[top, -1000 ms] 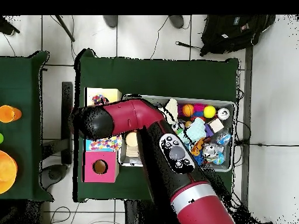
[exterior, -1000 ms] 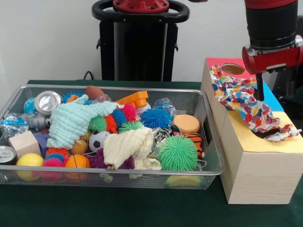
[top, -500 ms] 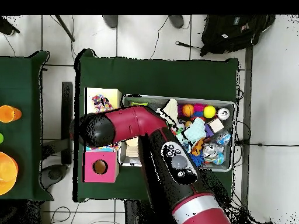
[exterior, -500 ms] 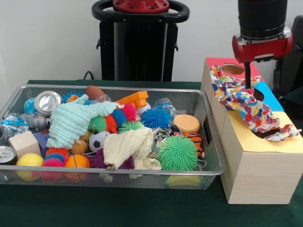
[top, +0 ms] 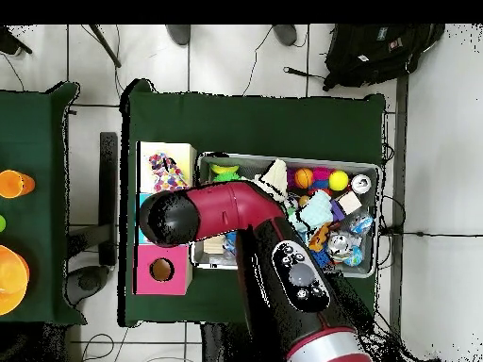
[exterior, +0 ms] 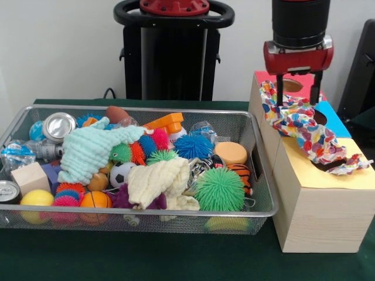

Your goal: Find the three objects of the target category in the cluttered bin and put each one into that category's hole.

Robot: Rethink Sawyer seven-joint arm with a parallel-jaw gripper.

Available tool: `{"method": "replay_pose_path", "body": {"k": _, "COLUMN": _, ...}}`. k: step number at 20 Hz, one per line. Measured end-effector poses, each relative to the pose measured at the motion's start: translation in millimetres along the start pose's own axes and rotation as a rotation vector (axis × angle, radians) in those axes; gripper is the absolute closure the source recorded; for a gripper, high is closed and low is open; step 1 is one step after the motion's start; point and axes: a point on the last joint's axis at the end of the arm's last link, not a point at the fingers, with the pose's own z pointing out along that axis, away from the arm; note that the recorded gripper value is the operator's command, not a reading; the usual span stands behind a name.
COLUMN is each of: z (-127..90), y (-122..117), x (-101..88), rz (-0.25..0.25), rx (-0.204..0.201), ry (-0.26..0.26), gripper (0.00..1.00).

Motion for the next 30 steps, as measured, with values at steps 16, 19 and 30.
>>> {"method": "replay_pose_path", "body": {"k": 16, "z": 39.0, "y": -21.8, "x": 24.1, "rz": -0.022, "rx": 0.084, "ry": 0.057, "gripper": 0.0}}
{"method": "replay_pose_path", "body": {"k": 19, "z": 57.2, "y": -15.3, "x": 30.9, "rz": -0.037, "rx": 0.092, "ry": 0.08, "gripper": 0.0}}
{"method": "replay_pose_path", "body": {"k": 30, "z": 92.2, "y": -2.3, "x": 26.3, "rz": -0.054, "rx": 0.112, "ry": 0.094, "gripper": 0.0}}
